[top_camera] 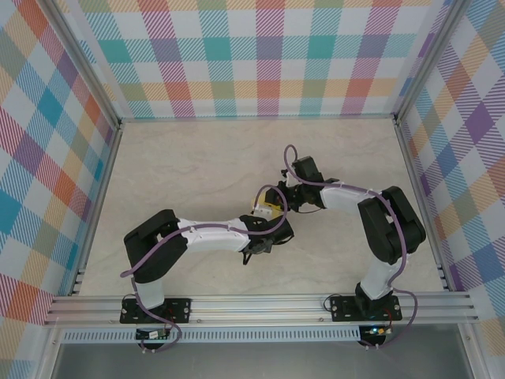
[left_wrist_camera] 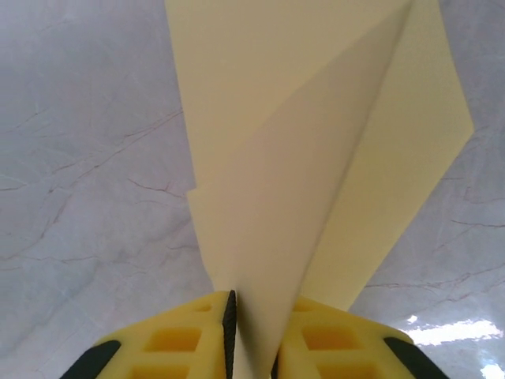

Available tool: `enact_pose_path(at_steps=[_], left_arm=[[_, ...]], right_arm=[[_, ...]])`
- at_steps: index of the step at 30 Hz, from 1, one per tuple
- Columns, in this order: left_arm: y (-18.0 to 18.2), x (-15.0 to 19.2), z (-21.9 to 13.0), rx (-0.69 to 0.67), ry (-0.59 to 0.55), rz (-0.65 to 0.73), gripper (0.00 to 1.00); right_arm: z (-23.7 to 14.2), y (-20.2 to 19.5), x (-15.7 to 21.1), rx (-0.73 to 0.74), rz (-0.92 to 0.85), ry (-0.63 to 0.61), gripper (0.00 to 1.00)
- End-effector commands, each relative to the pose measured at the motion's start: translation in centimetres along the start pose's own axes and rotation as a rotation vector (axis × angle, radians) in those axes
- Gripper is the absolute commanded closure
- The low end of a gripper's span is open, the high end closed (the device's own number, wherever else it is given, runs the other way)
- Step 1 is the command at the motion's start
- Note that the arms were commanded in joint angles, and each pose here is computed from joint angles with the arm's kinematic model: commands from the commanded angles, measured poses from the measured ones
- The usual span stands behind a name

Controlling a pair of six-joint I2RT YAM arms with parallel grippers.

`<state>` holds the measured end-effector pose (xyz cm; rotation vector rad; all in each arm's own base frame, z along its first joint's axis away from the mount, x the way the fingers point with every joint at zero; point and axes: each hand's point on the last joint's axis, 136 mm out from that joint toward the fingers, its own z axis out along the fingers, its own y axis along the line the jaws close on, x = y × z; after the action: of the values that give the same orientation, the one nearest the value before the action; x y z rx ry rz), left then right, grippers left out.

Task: Fold a paper plane with a square sheet of paper (pick it up from the middle)
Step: Fourth fold the wing at the center of the table.

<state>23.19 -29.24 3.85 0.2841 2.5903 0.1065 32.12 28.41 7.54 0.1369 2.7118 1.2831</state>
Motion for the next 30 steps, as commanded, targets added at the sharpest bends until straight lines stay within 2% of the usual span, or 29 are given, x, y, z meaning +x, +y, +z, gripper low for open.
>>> enact_pose_path(at_steps=[1, 8, 15, 22, 25, 30], left_arm=[[0.6, -0.5, -0.6, -0.049, -0.036, 0.026, 0.84], [1.7, -1.4, -1.8, -0.062, -0.084, 0.068, 0.94], [3.6, -1.2, -2.8, -0.058, -0.112, 0.174, 0.94], [4.0, 0.0, -2.4, -0.048, -0.086, 0.213, 0.94], [3.5, 0.4, -2.0, -0.027, -0.070, 0.213, 0.90], [1.9, 0.8, -1.6, 0.045, -0.038, 0.184, 0.70]], right_arm=[[-1.2, 0.6, -0.4, 0.002, -0.027, -0.016, 0.75], [-4.3, -1.0, -0.3, 0.079, -0.017, -0.098, 0.66], [-6.0, -2.2, 1.0, 0.118, -0.006, -0.132, 0.64], [-6.0, -2.5, 2.0, 0.091, 0.018, -0.125, 0.62], [-5.7, -1.8, 2.3, 0.040, 0.027, -0.109, 0.60], [-4.8, -0.7, 2.3, -0.036, 0.049, -0.059, 0.59]])
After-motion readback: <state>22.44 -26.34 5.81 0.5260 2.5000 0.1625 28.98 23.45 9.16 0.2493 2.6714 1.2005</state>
